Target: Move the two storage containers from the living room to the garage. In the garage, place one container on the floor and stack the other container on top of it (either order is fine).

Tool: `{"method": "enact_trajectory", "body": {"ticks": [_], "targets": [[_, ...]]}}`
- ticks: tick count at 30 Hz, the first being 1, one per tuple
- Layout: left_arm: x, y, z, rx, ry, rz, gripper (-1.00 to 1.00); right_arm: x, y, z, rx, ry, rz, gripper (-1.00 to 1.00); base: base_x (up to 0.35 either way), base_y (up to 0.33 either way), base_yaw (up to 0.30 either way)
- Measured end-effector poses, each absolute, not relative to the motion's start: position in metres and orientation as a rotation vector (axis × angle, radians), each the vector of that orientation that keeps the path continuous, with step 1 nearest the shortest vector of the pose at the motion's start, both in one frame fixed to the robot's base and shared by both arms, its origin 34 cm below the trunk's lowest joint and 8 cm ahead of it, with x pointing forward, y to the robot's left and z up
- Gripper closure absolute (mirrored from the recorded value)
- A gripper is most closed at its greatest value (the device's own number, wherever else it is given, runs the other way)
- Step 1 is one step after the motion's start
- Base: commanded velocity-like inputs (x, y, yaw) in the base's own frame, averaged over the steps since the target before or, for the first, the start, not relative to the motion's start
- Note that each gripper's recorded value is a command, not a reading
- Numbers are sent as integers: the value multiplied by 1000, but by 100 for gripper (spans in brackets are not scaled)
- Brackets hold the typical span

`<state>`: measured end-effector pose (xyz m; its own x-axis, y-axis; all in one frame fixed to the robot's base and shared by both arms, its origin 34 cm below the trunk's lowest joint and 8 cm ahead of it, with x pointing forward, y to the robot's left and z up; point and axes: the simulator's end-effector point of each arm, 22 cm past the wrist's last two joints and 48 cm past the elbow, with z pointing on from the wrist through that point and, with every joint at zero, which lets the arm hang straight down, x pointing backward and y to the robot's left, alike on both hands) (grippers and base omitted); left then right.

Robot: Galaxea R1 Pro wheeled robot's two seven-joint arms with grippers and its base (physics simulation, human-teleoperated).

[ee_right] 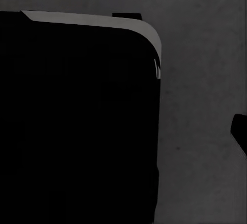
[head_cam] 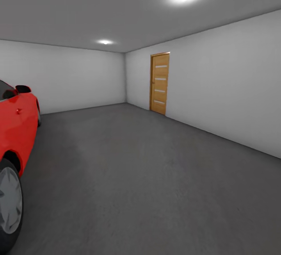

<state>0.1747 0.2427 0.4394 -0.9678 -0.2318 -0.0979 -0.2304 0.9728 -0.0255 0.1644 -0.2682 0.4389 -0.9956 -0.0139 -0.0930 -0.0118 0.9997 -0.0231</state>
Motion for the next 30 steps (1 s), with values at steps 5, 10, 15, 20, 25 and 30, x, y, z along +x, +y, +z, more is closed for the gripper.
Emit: {"method": "enact_trajectory", "body": {"ticks": [5,10,15,20,25,30], "targets": [[175,243,439,-355,3020,-21,-100,164,-268,439,-20,3048,-34,-100,324,0,0],[175,243,439,-355,3020,-21,-100,164,-268,439,-20,3049,-33,-100,324,0,0],[175,243,439,-355,3020,-21,-100,164,-267,439,-19,3050,-33,-100,324,0,0],[175,243,439,-355,3020,-21,-100,164,-268,439,-19,3049,-34,-100,324,0,0],[175,243,439,-355,3020,-21,-100,164,-267,439,-19,3048,-32,-100,324,0,0],[175,243,439,-355,3019,-21,-100,164,-266,439,-19,3048,-31,-100,324,0,0]]}}
